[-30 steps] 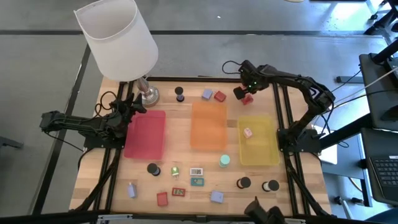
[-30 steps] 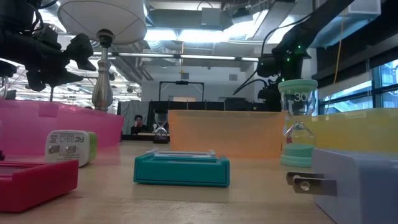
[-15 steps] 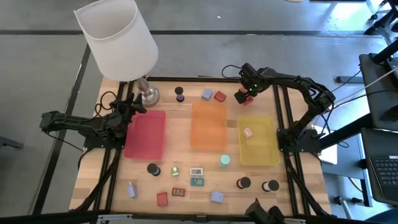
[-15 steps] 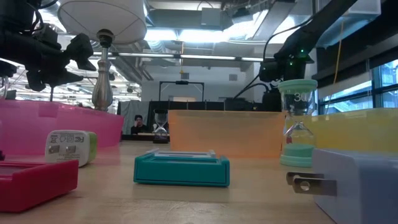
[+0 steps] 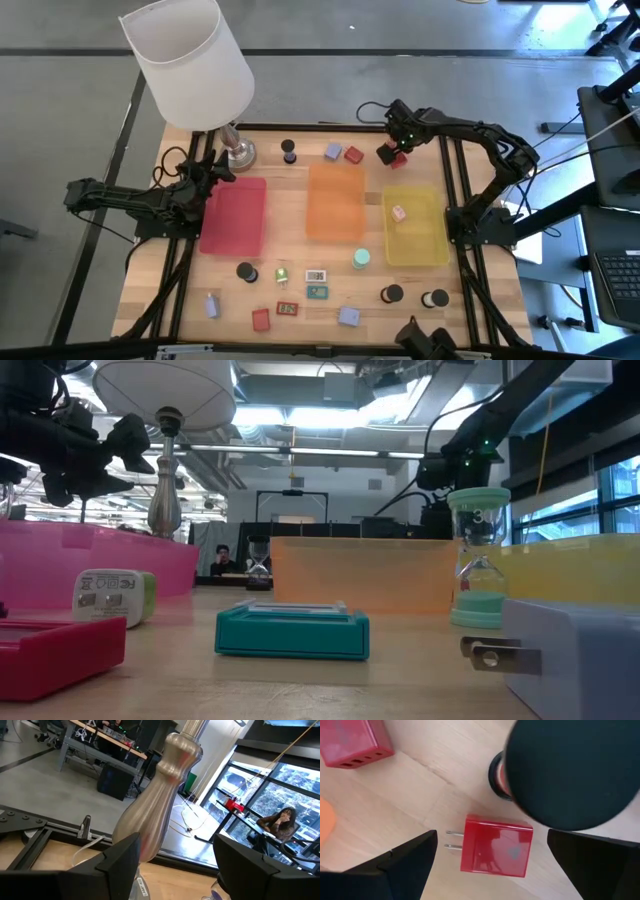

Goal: Pick & Place Office items
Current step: Put the top right red charger adapter into the yellow bin

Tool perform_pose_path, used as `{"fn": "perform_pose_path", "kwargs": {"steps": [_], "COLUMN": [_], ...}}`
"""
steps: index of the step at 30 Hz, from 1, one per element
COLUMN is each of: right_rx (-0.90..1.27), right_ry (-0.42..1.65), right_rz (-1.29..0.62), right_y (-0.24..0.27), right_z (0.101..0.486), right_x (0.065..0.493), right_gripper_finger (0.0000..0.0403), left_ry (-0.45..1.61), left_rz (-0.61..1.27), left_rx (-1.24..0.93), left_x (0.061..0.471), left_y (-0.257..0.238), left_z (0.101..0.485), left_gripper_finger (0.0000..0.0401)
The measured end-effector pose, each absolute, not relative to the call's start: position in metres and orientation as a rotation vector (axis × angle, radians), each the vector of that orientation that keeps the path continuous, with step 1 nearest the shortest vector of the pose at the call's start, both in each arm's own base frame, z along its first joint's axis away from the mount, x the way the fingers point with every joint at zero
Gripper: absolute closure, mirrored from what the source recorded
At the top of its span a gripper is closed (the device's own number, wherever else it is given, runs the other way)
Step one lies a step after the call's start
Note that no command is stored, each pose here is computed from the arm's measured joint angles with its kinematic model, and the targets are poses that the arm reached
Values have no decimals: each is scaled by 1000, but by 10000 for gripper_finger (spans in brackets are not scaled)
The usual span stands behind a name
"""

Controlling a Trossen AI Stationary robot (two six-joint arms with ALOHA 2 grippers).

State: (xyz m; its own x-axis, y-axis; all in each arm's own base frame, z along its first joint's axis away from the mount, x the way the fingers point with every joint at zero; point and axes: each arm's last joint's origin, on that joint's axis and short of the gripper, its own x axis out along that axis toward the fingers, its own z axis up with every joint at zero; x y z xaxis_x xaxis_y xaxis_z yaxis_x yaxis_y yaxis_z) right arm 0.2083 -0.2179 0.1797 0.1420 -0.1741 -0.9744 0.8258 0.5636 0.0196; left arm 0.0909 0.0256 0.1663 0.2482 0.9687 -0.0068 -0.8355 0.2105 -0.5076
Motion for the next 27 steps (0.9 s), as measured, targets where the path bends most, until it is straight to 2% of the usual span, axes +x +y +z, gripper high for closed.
{"fn": "perform_pose_path", "kwargs": {"steps": [7, 16, 27], "right_rx": [708, 762, 753], "right_ry": [1205, 1255, 1268], "right_rz": [-843, -829, -814], "right_y": [-221, -224, -226], "right_z": [179, 160, 158], "right_x": [205, 208, 208], "right_gripper_finger": [21, 21, 21], "left_ry": [-345, -336, -333], "left_rz": [1288, 1259, 1248], "left_rx": [-456, -461, -462], "left_x": [91, 92, 92], "left_y": [26, 25, 25], "left_z": [166, 166, 166], "left_gripper_finger": [155, 155, 155]}}
